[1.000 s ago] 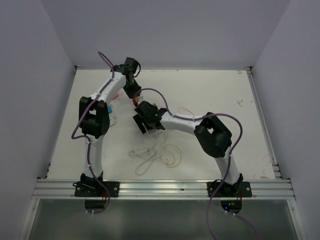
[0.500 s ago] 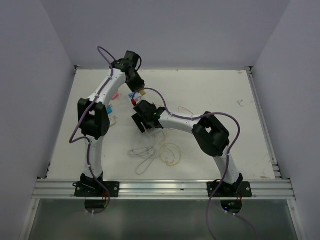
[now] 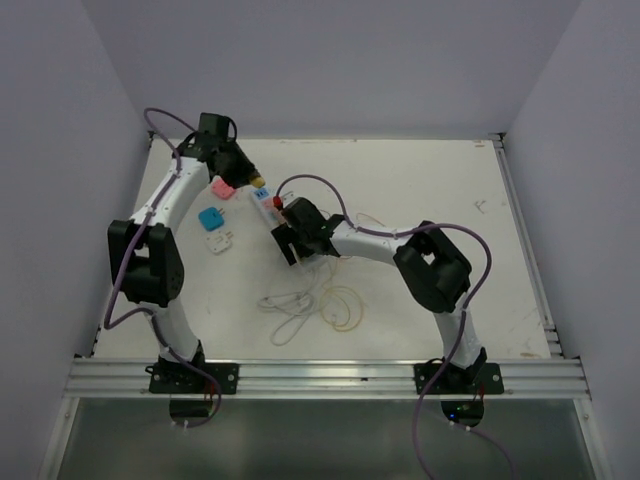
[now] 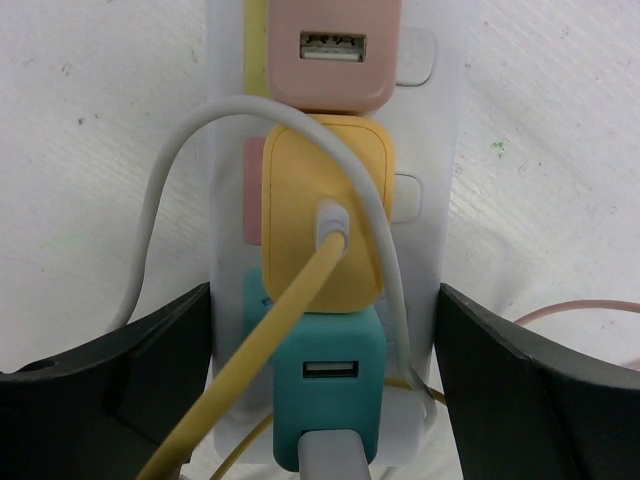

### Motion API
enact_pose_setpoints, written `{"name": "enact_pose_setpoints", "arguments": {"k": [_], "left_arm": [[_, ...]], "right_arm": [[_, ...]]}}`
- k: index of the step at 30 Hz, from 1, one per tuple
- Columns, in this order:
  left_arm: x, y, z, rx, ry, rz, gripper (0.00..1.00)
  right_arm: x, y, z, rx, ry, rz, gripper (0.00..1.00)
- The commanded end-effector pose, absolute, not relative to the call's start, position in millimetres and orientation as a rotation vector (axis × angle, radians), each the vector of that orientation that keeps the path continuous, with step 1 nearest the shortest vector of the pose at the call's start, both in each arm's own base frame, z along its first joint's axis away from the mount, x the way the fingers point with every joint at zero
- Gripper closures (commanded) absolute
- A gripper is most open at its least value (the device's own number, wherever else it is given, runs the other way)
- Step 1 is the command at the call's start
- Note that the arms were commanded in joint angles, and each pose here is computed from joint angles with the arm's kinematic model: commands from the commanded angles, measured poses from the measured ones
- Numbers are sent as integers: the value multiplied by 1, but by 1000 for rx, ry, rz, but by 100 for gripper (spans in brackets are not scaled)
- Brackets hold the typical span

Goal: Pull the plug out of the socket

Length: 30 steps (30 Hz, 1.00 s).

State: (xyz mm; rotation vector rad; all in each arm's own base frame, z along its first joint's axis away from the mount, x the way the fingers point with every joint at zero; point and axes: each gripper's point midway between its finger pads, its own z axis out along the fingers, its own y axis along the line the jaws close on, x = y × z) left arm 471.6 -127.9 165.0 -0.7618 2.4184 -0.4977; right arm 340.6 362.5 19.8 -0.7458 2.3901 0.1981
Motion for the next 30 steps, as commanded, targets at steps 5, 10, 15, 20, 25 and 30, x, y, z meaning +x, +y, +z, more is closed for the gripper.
{"name": "enact_pose_setpoints", "arguments": {"k": [5,10,15,20,25,30], "left_arm": [[471,-98,174,-671,2242,-695,100],[466,-85,151,-660,2223,-712,100],[469,-86,130,-664,2219,-772,100],[474,-83,106,-677,2244,-767,96],[472,-72,79,-724,2279,-763,93],[461,-72,68,-722,2288,-783,80]], "right_arm": [[255,250,-68,-853,2861,-79,100],[250,244,-64,-871,2853,-76,100],[245,239,-58,-877,2847,-57,100],[237,233,-52,-888,2847,-25,100],[233,230,-52,-910,2847,-19,100],[229,228,-49,-947,2837,-2,100]]}}
